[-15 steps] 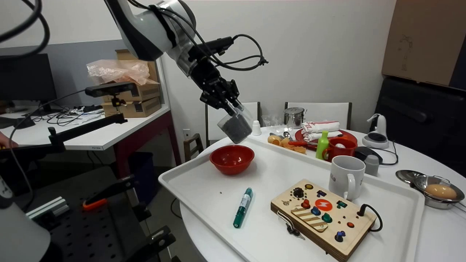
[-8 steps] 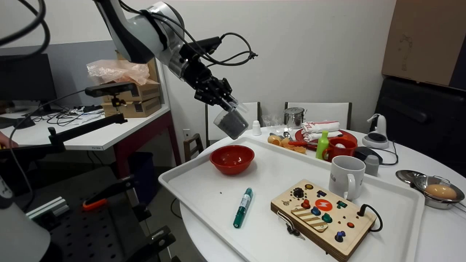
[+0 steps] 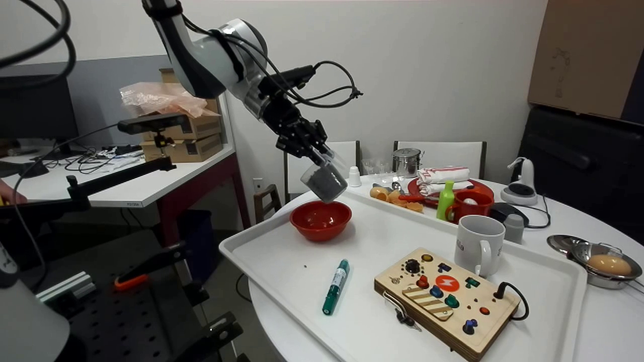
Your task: Empty the jug into the red bowl
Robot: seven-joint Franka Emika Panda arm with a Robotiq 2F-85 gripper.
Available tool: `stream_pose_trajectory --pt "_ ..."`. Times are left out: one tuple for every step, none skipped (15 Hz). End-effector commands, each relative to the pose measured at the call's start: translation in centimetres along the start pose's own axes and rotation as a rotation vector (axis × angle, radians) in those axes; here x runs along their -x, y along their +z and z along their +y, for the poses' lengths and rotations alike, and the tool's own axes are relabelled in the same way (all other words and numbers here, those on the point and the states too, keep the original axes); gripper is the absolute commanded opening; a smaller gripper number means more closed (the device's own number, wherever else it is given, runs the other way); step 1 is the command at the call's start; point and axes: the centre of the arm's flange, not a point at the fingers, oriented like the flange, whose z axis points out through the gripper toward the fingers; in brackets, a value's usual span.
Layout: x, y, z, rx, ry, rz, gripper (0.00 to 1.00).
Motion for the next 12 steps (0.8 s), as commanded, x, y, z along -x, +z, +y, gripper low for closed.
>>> stream_pose_trajectory --pt "-0.7 0.6 1.1 -0.003 0.029 -0.038 0.07" --pt "-0.9 0.7 1.2 -0.001 0.030 -0.048 0.07" --pt "-1.1 0.7 1.2 0.000 0.027 -0.056 0.07" --pt "-1.3 0.8 1.3 0.001 0.024 -0.066 0.07" --pt "-1.5 0.9 1.3 0.001 0.021 -0.081 0.07" --pt "-1.7 1.1 1.3 0.001 0.018 -0.095 0.07" --pt "-1.9 1.3 1.2 -0.002 0.016 -0.104 0.07" --pt "-2.0 1.5 1.2 -0.004 0.016 -0.116 0.07" --pt "-2.2 1.6 1.2 -0.008 0.015 -0.123 0.07" --pt "-2.4 1.8 1.2 -0.012 0.015 -0.127 0.07" --pt "-2.6 2.0 1.2 -0.015 0.014 -0.130 0.07" --pt "-2.9 2.2 1.2 -0.019 0.012 -0.131 0.07"
